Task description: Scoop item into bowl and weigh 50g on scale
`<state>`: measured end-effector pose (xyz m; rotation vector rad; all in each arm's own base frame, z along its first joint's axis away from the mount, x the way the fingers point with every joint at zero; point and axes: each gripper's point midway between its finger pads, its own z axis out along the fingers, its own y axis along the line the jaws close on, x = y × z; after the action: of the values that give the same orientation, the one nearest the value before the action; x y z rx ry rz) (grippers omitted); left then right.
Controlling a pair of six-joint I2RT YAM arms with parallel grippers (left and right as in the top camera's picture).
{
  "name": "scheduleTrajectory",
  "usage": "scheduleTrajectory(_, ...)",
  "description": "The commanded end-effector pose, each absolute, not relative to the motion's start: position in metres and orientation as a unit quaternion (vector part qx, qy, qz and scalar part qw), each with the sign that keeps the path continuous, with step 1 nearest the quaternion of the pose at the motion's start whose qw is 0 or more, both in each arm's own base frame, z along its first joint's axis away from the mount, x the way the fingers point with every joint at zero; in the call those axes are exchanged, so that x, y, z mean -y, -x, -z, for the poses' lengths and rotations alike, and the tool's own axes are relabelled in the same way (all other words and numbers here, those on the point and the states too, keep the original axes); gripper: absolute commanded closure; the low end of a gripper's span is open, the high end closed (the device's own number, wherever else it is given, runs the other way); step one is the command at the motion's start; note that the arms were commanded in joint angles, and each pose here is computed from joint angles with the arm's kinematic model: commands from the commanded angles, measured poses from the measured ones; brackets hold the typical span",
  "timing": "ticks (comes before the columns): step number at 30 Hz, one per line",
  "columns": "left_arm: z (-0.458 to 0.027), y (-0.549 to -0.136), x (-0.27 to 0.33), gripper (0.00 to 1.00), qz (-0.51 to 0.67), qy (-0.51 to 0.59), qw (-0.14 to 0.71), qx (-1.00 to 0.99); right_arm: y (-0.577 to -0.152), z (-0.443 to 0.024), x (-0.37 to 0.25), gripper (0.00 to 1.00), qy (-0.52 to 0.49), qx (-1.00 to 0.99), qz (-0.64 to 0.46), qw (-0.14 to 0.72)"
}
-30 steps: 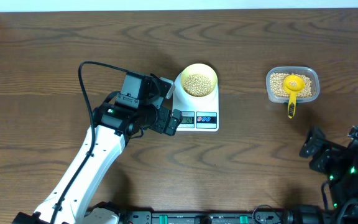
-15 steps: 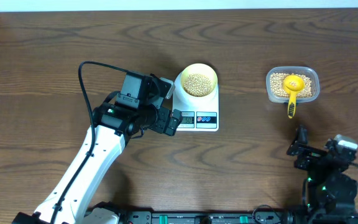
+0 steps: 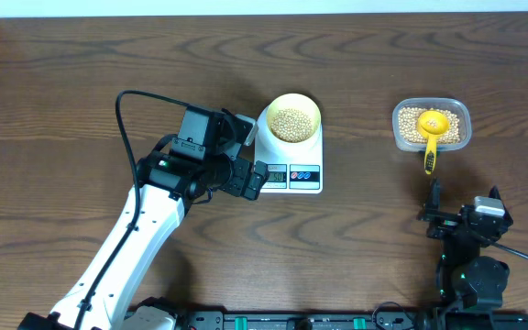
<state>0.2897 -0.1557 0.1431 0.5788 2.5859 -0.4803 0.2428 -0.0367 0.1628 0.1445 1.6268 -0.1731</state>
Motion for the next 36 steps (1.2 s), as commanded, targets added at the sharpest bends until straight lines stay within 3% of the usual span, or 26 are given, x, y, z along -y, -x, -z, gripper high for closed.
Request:
scheduleTrajectory(1, -0.143, -0.291, 0.157, 0.03, 0.174, -0.217, 0.223, -0.934, -0.244, -0.176, 0.033, 0.01, -0.048, -0.704, 0.081, 0.704)
scheduleTrajectory(5, -0.143, -0.291, 0.157, 0.03, 0.174, -0.217, 0.223, -0.934, -0.244, -0.193, 0.031, 0.01, -0.034, -0.680, 0.090, 0.727)
scheduleTrajectory(11, -0.143, -0.291, 0.157, 0.03, 0.174, -0.217, 0.223, -0.934, -0.245, -0.158, 0.019, 0.01, -0.005, -0.731, 0.066, 0.680)
scheduleTrajectory(36, -0.143, -0.291, 0.157, 0.03, 0.174, -0.217, 0.223, -0.934, -0.246, -0.156, 0.007, 0.01, 0.060, -0.732, 0.077, 0.675)
